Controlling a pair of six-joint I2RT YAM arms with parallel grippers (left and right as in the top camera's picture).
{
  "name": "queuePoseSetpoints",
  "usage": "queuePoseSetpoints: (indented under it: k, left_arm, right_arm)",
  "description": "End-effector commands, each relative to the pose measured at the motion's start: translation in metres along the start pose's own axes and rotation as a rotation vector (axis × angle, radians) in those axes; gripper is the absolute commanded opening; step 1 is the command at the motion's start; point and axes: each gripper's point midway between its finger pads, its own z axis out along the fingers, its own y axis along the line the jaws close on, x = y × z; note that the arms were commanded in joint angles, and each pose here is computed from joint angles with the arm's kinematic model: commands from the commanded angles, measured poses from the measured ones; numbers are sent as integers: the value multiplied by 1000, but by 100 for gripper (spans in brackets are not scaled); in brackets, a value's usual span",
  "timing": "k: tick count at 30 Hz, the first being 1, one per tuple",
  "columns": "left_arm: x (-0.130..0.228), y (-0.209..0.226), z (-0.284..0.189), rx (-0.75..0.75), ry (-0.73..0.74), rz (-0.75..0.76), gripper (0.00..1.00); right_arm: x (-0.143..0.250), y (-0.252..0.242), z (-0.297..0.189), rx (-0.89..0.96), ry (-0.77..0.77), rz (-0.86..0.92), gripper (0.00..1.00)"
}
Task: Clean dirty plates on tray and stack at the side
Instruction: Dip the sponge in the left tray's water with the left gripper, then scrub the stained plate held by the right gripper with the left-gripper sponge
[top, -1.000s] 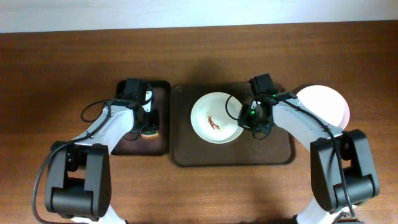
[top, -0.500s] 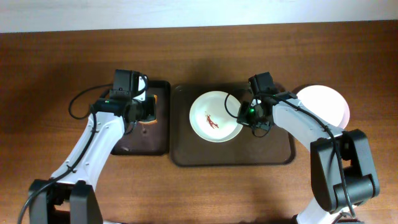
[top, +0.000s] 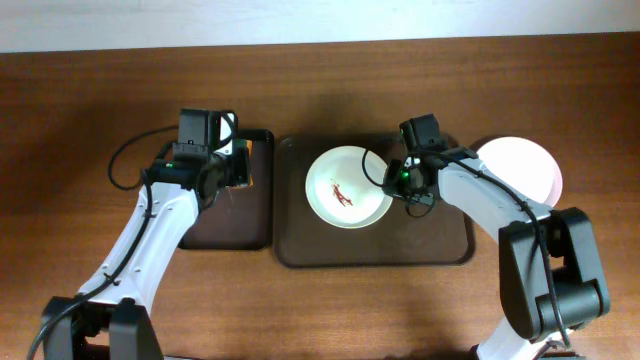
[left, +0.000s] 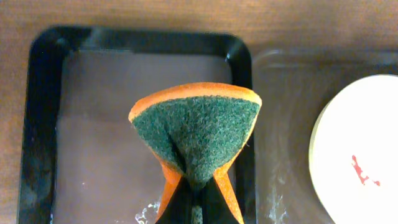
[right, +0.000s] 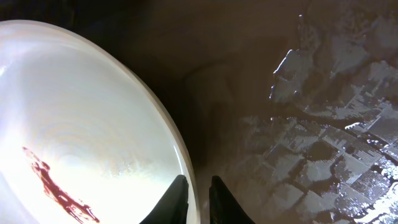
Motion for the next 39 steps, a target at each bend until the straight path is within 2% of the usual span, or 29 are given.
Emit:
queuePoseSetpoints:
  k: [1,10,21,22,24,29,31,34,39]
  left_arm:
    - [-39,0,-15,-22,-147,13,0]
    - [-90,8,-12,-81,-360,4,0]
    - [-93,8,-13,-79,-371,4,0]
    - [-90,8,-12,-81,-359,4,0]
    - [-79,8,-8,-74,-311,6,0]
    - [-10,-9,8,39,-40,14,0]
    - [22,-34,10,172,73,17,0]
    - [37,-65,7,294,120,42,0]
    - [41,-80,6,320,124,74,0]
  right_arm:
    - [7,-7,15,35,30,-5,14]
    - [13,-12,28,51,63,0,13]
    - [14,-13,28,52,66,0,13]
    - [14,-13,28,52,66,0,13]
    - [14,-12,28,49,67,0,4]
    - [19,-8,27,26,91,2,4]
    - [21,-5,27,7,103,3,4]
    - [24,-1,27,-16,121,5,4]
    - [26,-3,27,-9,131,7,4]
